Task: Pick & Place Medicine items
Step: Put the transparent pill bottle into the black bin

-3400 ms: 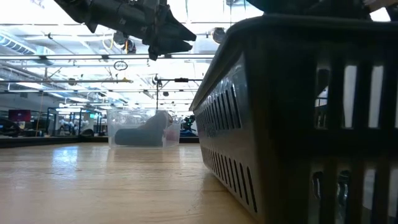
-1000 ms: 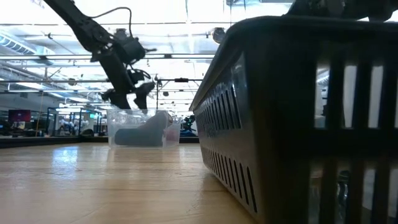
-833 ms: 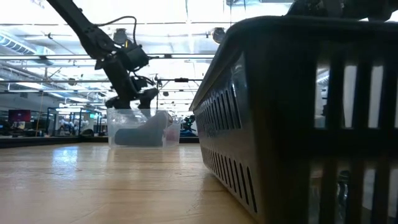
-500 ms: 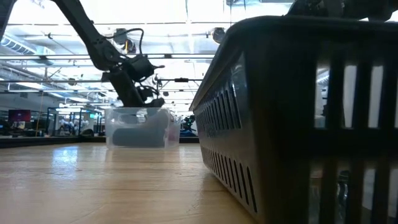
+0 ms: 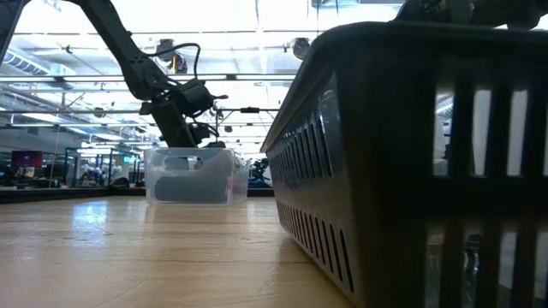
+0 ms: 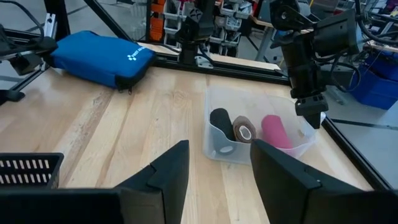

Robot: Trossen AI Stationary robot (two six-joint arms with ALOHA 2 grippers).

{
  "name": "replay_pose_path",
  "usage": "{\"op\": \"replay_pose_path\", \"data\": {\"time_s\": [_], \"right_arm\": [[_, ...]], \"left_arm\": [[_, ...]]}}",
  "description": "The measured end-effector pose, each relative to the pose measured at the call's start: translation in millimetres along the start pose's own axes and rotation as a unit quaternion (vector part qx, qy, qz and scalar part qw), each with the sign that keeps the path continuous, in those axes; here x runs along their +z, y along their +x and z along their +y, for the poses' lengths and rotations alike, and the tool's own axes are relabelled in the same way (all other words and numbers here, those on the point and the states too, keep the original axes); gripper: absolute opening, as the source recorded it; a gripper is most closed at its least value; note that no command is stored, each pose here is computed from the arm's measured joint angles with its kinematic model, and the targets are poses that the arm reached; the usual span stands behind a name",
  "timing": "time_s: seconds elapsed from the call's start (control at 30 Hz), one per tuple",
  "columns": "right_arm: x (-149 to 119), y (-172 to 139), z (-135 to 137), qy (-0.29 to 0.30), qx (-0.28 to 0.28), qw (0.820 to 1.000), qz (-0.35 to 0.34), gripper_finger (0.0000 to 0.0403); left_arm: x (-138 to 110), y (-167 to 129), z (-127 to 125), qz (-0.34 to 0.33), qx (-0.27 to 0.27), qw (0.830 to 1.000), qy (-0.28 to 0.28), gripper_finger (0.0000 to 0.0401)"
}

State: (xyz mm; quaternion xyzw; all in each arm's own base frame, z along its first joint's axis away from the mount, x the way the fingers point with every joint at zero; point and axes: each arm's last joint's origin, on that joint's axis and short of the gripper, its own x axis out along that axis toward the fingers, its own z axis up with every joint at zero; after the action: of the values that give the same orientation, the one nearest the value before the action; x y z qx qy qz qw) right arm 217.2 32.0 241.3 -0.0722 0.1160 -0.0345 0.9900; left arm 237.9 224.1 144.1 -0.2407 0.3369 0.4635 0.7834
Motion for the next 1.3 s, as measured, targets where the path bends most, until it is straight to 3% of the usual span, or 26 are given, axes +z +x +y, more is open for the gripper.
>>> {"op": "replay_pose_path", "data": {"time_s": [0.23,0.43,0.57,0.67,0.8,0.97,1.13,1.3], "right_arm": [[0,0,0,0.001,0.0,1.0,0.0,0.016],[0,0,0,0.001,0.0,1.0,0.0,0.016],[0,0,0,0.001,-0.001,1.0,0.0,0.016],[0,0,0,0.001,-0.001,1.0,0.0,0.016],[0,0,0,0.001,-0.001,1.0,0.0,0.016],[0,0,0,0.002,-0.002,1.0,-0.002,0.016],[3,0,0,0.005,-0.003,1.0,-0.013,0.016],[4,0,0,0.006,-0.004,1.0,-0.018,0.016]], "left_arm": [[1,0,0,-0.007,-0.002,1.0,0.004,0.0145],[4,-5,1,-0.011,0.0,1.0,0.012,0.0149],[13,-26,3,-0.031,0.002,0.999,0.025,0.0173],[22,-52,2,-0.062,-0.008,0.997,0.038,0.0167],[29,-92,-6,-0.091,-0.079,0.992,0.049,0.0145],[24,-136,-33,-0.116,-0.2,0.97,0.079,0.015],[-2,-163,-79,-0.112,-0.291,0.936,0.16,0.0172],[-39,-180,-125,-0.102,-0.347,0.9,0.243,0.0155]]}}
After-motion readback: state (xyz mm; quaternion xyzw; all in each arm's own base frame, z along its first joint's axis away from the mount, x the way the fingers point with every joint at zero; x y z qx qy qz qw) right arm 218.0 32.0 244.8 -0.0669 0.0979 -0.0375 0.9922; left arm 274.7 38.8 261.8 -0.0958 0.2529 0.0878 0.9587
